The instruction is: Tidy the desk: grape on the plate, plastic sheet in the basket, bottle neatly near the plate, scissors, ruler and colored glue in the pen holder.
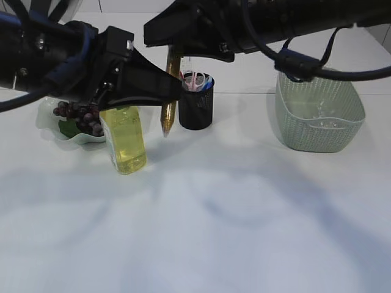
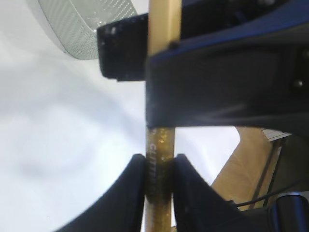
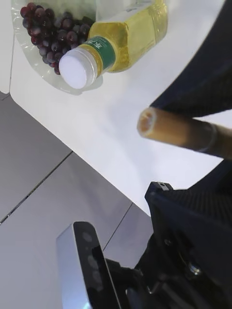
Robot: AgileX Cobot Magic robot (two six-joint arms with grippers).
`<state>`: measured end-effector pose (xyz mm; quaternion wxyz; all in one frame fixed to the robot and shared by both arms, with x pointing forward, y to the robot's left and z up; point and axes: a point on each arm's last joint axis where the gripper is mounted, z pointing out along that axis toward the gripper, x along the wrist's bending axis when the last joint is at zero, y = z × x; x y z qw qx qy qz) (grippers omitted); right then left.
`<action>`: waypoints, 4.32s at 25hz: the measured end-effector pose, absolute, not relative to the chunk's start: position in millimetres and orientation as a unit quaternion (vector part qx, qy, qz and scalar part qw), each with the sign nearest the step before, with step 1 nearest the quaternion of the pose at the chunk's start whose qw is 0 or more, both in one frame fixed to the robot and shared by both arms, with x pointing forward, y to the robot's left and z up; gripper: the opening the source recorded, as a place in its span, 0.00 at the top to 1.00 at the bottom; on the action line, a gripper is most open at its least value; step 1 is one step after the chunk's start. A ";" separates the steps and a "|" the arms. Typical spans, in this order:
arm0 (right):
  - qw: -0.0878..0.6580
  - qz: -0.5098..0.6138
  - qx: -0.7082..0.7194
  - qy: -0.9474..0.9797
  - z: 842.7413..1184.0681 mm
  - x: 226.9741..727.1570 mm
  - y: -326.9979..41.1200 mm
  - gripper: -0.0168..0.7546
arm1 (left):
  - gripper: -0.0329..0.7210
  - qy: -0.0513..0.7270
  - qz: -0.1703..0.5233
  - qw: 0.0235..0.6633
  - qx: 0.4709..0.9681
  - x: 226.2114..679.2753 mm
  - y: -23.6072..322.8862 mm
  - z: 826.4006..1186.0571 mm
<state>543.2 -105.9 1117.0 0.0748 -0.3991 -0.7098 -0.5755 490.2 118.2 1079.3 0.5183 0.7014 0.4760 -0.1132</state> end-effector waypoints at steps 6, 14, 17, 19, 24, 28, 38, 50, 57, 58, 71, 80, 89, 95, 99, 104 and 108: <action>0.066 -0.569 -0.395 -0.718 1116.2 542.8 -106.8 0.48 | 0.78 0.477 -0.111 0.519 0.700 490.7 118.4 1079.3; 0.053 -0.556 -0.387 -0.733 1113.3 542.6 -107.9 0.72 | 0.77 0.480 -0.106 0.520 0.699 491.7 118.8 1079.3; 0.051 -0.553 -0.385 -0.737 1112.6 542.4 -108.1 0.79 | 0.77 0.480 -0.105 0.520 0.698 491.8 118.9 1079.6; 0.050 -0.552 -0.384 -0.739 1112.3 542.3 -108.2 0.79 | 0.77 0.480 -0.105 0.520 0.698 491.8 118.9 1079.6; 0.050 -0.552 -0.384 -0.739 1112.2 542.3 -108.2 0.79 | 0.77 0.479 -0.103 0.520 0.700 491.7 119.0 1079.4; 0.049 -0.552 -0.384 -0.739 1112.3 542.5 -108.3 0.79 | 0.71 0.476 -0.099 0.516 0.706 491.6 119.4 1078.5; 0.008 -0.559 -0.407 -0.723 1113.2 550.8 -111.8 0.79 | 0.51 0.469 -0.089 0.508 0.717 491.3 120.4 1076.7; -0.104 -0.571 -0.411 -0.703 1122.6 567.6 -120.1 0.79 | 0.52 0.463 -0.040 0.464 0.754 502.1 148.0 1067.9; -0.140 -0.575 -0.409 -0.695 1122.9 601.4 -117.0 0.79 | 0.52 0.480 0.038 0.371 0.794 507.8 168.3 1054.1; -0.146 -0.573 -0.406 -0.696 1121.0 608.3 -115.5 0.79 | 0.52 0.481 0.051 0.354 0.800 508.0 171.7 1052.5; -0.209 -0.562 -0.399 -0.693 1089.0 701.0 -124.5 0.79 | 0.52 0.590 0.130 0.221 0.766 526.4 211.5 1028.9; -0.219 -0.547 -0.386 -0.710 1045.6 737.9 -116.9 0.79 | 0.56 0.627 0.102 0.163 0.755 541.7 232.1 996.2; -0.239 -0.560 -0.360 -0.706 1008.0 752.8 -112.2 0.79 | 0.59 0.627 0.095 0.150 0.759 541.6 232.3 991.7; -0.271 -0.570 -0.346 -0.694 1007.8 757.0 -113.5 0.79 | 0.59 0.627 0.093 0.148 0.759 541.1 232.4 991.5; -0.272 -0.568 -0.347 -0.695 1003.1 758.2 -113.4 0.79 | 0.60 0.627 0.093 0.148 0.759 541.1 232.4 991.5; -0.272 -0.565 -0.348 -0.697 999.8 758.9 -113.4 0.73 | 0.60 0.627 0.093 0.148 0.759 541.1 232.4 991.5; -0.272 -0.565 -0.349 -0.697 999.7 759.0 -113.5 0.55 | 0.61 0.627 0.093 0.148 0.759 541.1 232.4 991.5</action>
